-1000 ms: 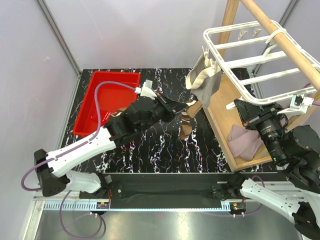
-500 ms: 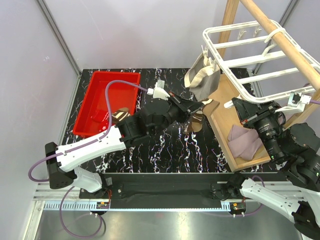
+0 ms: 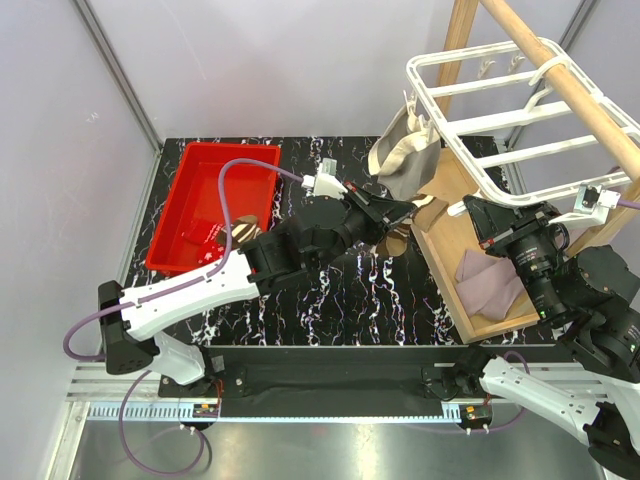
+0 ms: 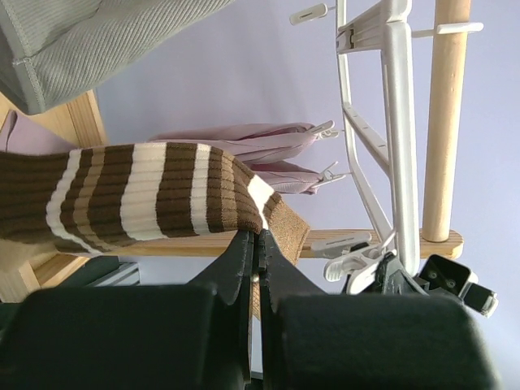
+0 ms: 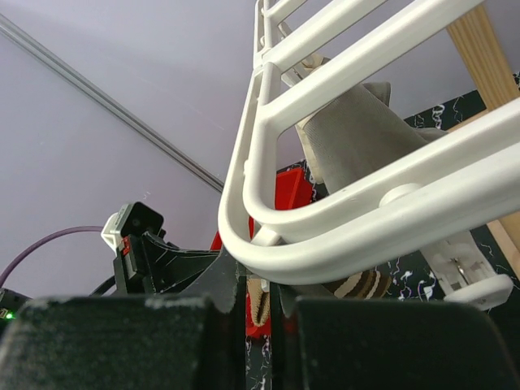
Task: Clip the socks to the hanger
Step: Clamp the sock onto the hanger.
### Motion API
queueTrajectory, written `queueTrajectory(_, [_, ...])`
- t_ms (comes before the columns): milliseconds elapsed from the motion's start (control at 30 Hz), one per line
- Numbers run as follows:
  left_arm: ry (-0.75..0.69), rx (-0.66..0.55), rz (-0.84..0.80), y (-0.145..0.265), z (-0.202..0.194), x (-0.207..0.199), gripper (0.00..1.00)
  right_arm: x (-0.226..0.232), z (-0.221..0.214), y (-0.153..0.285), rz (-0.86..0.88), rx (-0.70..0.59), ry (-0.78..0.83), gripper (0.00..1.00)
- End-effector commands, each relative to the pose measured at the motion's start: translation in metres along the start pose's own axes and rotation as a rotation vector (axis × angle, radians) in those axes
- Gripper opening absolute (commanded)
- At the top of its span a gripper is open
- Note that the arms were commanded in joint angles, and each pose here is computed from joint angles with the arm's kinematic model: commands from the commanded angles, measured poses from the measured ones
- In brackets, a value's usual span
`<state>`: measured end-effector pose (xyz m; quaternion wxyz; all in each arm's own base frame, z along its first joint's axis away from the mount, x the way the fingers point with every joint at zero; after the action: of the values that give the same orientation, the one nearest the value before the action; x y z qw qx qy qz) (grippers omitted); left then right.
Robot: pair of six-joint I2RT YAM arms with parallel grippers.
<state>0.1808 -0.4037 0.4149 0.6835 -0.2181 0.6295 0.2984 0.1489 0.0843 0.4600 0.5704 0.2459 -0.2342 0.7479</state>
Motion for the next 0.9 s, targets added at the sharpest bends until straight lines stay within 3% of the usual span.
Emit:
queueTrajectory(0, [0.033, -0.028, -0.117, 0.006, 0.005, -0.039, 0.00, -0.001, -0.027, -0.007, 0.002, 0.110, 0.035, 0.00])
queueTrajectory(867, [0.012, -0.045, -0.155, 0.018, 0.004, -0.054, 0.00, -0.010, -0.023, 0.001, -0.031, 0.097, 0.034, 0.00])
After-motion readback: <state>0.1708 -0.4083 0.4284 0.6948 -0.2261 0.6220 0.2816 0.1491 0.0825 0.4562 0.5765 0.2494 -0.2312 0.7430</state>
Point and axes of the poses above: each gripper's point midway between its finger pads, its own y axis back along the fingers, its own x axis along the line the jaws close on, z = x × y, the point moved 4 cm from there along y, back along the fingers, and after that the axes turned 3 degrees about y, right-handed, at the moved point
